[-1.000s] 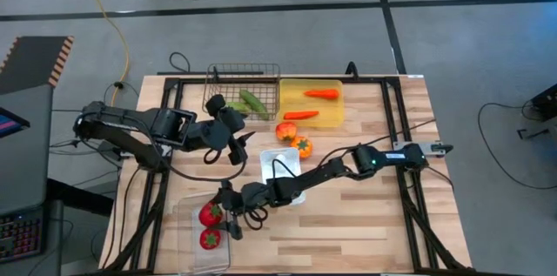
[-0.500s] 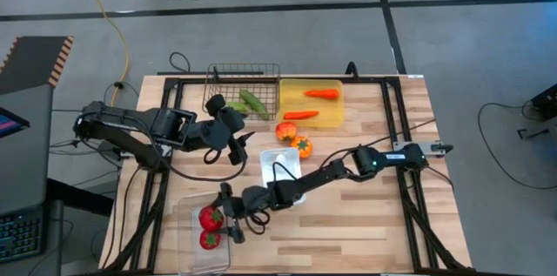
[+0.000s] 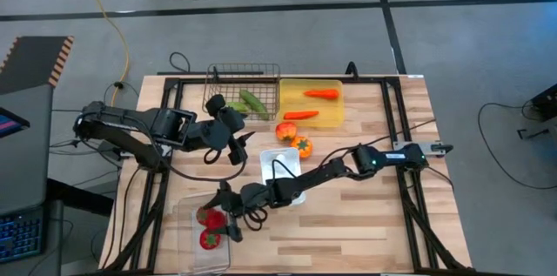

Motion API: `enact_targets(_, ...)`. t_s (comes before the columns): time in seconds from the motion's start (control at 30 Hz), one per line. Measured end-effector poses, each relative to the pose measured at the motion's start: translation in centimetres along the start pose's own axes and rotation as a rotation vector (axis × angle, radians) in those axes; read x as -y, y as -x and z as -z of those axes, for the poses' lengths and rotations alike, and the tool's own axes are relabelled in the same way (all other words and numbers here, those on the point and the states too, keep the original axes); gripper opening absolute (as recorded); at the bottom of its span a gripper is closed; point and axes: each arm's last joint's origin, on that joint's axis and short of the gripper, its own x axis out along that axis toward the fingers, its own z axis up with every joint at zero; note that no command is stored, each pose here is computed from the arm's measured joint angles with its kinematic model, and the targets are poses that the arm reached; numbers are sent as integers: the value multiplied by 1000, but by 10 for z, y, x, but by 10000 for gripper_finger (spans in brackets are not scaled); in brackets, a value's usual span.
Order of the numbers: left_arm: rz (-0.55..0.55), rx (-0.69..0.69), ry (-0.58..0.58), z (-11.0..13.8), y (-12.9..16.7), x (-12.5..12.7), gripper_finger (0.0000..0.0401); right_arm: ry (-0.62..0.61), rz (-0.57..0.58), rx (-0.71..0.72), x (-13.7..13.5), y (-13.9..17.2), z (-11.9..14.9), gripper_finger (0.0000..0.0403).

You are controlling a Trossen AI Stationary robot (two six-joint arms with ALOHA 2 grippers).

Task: Sort produce into baskets
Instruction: Put the top orange tomato into the transparent bin

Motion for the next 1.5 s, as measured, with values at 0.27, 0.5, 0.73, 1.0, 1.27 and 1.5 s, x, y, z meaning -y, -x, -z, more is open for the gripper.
enact_targets(0.27,-1,0,0,0,0,0,226,99,42,-191,1,5,-20,384)
enact_targets(0.5,-2,-2,-26,0,0,0,226,222,98,-461,5,55,-85,388)
enact_targets(0.73,-4,-5,-27,1,2,-4,226,345,72,-722,-8,111,-125,388)
enact_targets(1.0,-42,-13,67,0,2,-19,226,314,53,-1018,-16,150,-126,389)
enact_targets(1.27,-43,-75,188,3,-4,-29,226,218,128,-1093,-13,202,-111,389)
enact_targets(1.5,-80,-30,353,5,-18,-31,226,162,313,-920,-8,271,-106,389)
